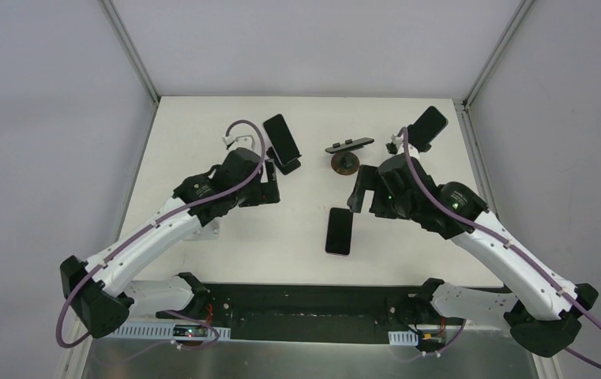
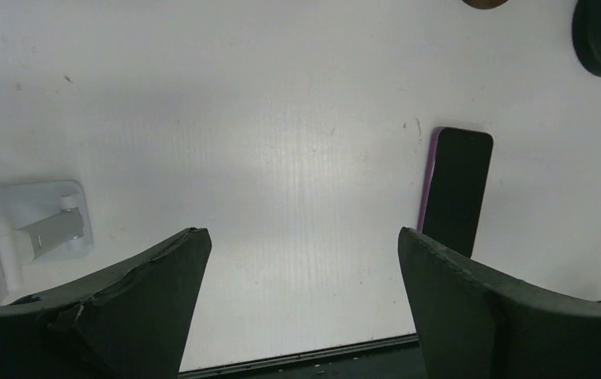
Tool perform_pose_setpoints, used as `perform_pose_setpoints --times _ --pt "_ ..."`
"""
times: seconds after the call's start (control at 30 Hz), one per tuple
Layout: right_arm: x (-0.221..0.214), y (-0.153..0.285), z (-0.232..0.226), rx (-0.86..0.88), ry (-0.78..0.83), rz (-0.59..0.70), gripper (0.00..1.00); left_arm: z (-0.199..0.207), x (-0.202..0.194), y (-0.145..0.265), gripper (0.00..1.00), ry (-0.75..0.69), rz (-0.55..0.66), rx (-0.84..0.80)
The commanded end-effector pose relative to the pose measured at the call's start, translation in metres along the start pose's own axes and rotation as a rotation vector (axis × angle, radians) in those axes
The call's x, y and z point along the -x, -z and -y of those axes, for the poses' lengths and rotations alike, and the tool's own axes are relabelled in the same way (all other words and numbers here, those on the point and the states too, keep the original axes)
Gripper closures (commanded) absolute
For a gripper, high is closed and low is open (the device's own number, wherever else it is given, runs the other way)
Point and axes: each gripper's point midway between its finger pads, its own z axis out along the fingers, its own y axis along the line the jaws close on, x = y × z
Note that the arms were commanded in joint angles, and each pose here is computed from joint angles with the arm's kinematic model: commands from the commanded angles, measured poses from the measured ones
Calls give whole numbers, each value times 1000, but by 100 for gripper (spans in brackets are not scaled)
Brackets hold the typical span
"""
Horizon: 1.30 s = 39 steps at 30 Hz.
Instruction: Remove the phone from the phone stand
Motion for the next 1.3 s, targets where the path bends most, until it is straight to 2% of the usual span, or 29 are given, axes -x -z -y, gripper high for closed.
perform_pose_setpoints --times 0.0,0.27,0.43,0.7,0.97,1.27 --pt "19 5 -30 150 78 6 1 -7 -1 20 7 21 -21 -84" --pt "60 -35 -60 122 234 22 1 -12 -3 37 4 -107 2 -169" --pt "86 -73 -84 154 304 25 1 -16 -10 45 1 -136 11 -204" --pt "120 -134 -132 334 440 26 1 -37 -10 59 1 -92 106 -178" --pt "134 -190 -176 498 547 66 1 -48 -22 60 1 -46 121 -168" --pt "146 -252 -187 488 646 145 1 -44 -20 59 1 -36 112 -170"
